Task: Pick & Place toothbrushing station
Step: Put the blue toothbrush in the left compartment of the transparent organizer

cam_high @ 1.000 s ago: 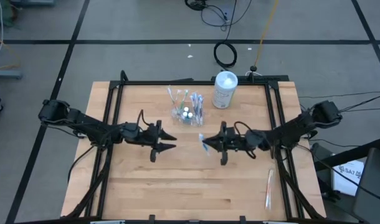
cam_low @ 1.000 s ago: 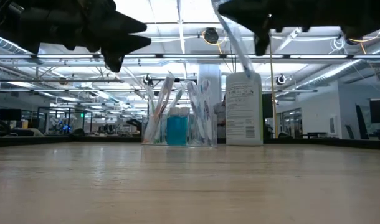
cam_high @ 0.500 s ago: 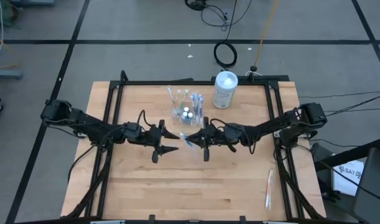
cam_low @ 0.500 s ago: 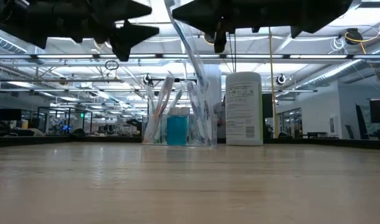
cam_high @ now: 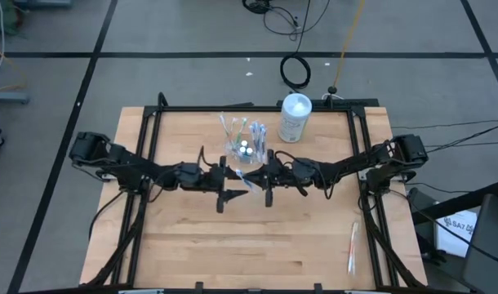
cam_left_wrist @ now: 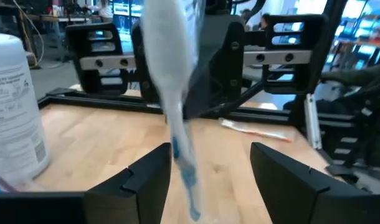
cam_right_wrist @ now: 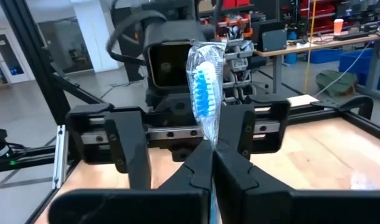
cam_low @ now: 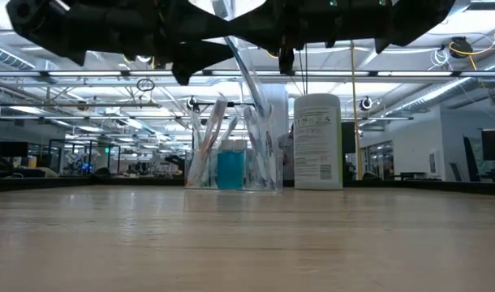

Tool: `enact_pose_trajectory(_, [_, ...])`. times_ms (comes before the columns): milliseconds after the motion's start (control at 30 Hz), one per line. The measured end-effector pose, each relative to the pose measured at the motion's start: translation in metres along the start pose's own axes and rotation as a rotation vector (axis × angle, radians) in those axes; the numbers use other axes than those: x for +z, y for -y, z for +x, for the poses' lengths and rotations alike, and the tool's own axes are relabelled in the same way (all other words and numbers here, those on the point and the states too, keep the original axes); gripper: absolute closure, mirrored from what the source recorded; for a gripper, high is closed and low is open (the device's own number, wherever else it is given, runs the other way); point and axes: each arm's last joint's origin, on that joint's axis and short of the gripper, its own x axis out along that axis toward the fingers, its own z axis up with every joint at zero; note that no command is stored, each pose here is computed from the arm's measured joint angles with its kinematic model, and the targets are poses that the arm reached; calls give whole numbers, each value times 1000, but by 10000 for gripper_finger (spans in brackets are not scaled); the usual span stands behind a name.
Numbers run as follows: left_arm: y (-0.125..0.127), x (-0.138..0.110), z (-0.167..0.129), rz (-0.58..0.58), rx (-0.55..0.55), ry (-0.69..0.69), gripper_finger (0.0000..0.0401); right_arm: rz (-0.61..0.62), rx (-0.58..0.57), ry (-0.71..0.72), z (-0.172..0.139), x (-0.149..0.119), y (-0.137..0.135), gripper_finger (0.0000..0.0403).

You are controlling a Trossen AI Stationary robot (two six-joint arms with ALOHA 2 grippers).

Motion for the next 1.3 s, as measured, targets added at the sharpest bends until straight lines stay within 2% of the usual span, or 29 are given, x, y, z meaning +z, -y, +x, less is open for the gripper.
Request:
enact_pose_trajectory(200, [-6, 5, 13, 1, 34, -66, 193, -11, -1, -13, 0, -1, 0, 403])
enact_pose_trajectory(333, [-10, 8, 14, -6, 47, -56, 212, -30, -6, -25, 0, -2, 1, 403])
enact_pose_trajectory(567, [-10, 8, 14, -69, 50, -62, 275, -76, -10, -52, 0, -5, 2, 403])
enact_pose_trajectory(967, [-12, -2, 13, -59, 74, -161, 377, -96, -16, -73, 0, -7, 3, 394])
enact_pose_trajectory(1067, [-12, -2, 13, -59, 77, -163, 386, -99, -24, -85, 0, -8, 6, 389])
enact_pose_trajectory(1300, [-12, -5, 12, -80, 84, -193, 373, -138, -32, -139, -1, -12, 8, 362])
